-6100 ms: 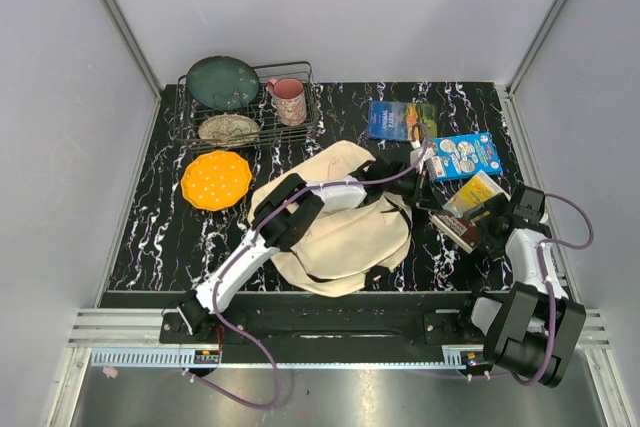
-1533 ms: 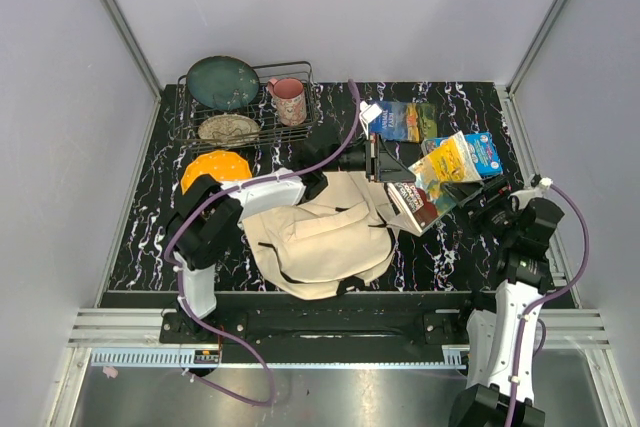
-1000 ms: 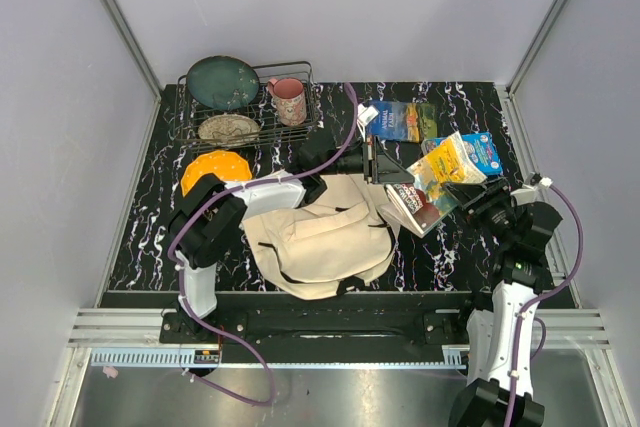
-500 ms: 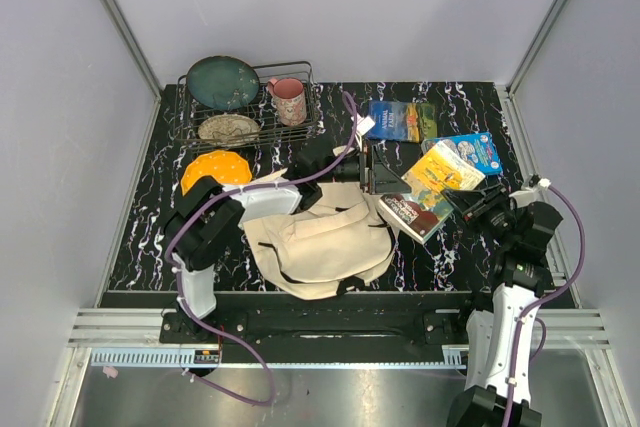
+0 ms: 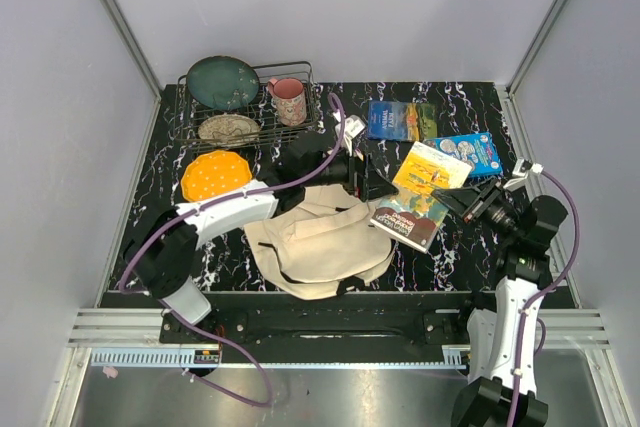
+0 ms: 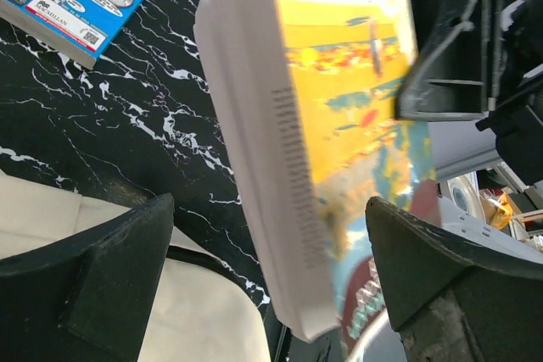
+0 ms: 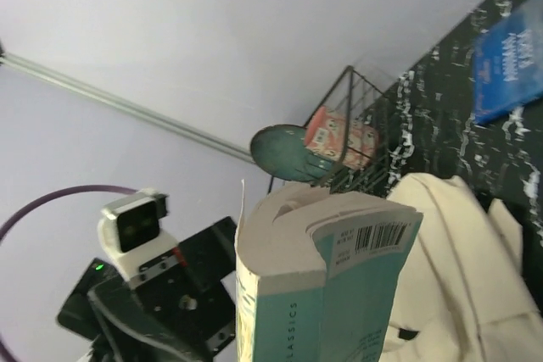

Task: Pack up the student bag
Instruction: Pick up the book from the center of the board.

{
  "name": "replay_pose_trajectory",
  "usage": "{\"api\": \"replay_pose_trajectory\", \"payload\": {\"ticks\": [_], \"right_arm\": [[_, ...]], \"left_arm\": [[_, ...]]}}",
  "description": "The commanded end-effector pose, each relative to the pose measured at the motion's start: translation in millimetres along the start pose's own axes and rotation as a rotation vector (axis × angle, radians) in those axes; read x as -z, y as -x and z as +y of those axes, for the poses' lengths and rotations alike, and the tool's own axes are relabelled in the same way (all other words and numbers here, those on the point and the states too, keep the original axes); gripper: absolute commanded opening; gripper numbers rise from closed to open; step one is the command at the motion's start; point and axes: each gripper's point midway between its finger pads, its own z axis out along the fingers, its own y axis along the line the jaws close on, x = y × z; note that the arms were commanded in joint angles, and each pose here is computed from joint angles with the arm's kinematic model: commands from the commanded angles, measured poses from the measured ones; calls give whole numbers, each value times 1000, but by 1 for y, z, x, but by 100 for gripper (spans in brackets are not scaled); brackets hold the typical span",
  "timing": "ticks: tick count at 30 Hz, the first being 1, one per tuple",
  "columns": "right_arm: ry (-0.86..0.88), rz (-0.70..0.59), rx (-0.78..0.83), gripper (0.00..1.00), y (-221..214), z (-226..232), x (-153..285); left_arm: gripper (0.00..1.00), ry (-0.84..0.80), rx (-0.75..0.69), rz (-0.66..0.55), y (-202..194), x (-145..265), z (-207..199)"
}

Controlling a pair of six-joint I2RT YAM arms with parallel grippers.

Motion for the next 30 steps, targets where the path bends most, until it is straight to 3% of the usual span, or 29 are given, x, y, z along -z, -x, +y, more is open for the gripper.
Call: {"api": "replay_pose_trajectory", "payload": {"ticks": [1, 5, 11, 21, 30], "right_arm": [[181, 72, 187, 0, -6, 56, 10], [236, 96, 197, 0, -13, 71, 16], [259, 103, 214, 0, -15, 75, 18], [249, 104, 221, 0, -15, 73, 17], [260, 123, 214, 0, -18, 74, 16]], "left_arm": [[99, -5, -40, 2, 1, -9, 2], [99, -71, -23, -13, 3, -15, -6], [99, -313, -27, -44, 9, -18, -41], [99, -607, 1, -79, 18, 1, -85], [99, -719, 18, -78, 22, 5, -95]]}}
